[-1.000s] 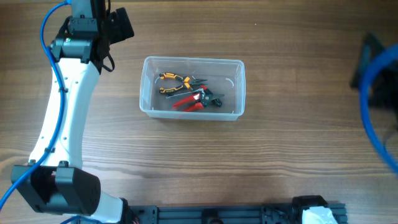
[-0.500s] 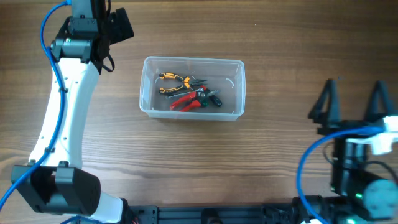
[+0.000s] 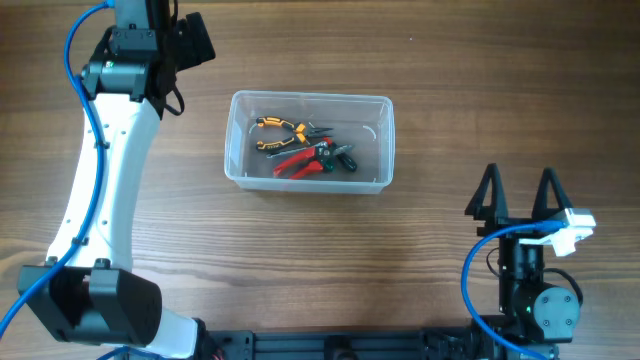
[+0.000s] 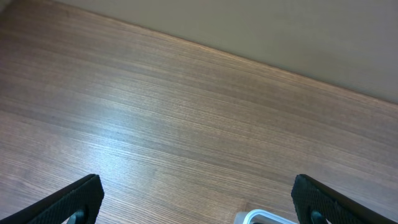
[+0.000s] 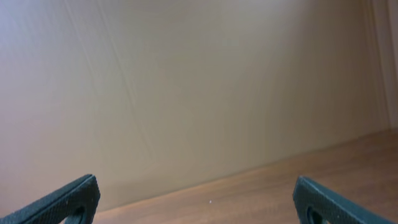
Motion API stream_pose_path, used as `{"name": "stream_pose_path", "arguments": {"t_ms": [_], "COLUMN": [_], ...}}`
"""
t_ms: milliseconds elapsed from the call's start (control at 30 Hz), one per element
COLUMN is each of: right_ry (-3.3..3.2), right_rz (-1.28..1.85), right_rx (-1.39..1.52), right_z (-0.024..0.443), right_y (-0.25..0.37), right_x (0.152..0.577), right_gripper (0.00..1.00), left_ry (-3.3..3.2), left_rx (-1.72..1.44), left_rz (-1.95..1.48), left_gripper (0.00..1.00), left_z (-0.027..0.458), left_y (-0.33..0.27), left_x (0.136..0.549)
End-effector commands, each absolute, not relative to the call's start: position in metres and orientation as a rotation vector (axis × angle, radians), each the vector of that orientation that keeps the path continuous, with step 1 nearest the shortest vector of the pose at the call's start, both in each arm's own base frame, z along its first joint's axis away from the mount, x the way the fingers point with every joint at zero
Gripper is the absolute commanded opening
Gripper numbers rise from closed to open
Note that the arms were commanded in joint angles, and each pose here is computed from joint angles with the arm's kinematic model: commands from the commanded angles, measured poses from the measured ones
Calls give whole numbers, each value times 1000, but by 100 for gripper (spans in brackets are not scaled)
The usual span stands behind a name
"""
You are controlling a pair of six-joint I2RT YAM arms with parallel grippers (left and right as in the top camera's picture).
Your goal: Pack container
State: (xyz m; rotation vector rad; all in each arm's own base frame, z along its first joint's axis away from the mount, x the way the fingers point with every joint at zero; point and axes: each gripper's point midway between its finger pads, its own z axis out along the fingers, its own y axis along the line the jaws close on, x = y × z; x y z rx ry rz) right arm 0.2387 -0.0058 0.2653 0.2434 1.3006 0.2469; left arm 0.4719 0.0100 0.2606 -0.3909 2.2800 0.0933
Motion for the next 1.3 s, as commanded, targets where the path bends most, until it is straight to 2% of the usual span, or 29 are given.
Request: {"name": "stream_pose_path", "arguments": {"t_ms": [0, 567, 1267], "right_ry": [1322, 1496, 1552], "right_rz": [277, 197, 224], "right_rx": [229, 173, 210], "right_z": [250, 192, 177], "right_y": [-1, 1, 1], "right_x": [240, 246, 247], "right_gripper": [100, 100, 100], "left_ry": [2262, 2262, 2262], "left_rx": [-413, -413, -413], "left_rz": [87, 87, 87], "left_gripper": [100, 100, 100], "left_z": [266, 266, 266], "left_y": [11, 11, 11], "left_x": [471, 471, 471]}}
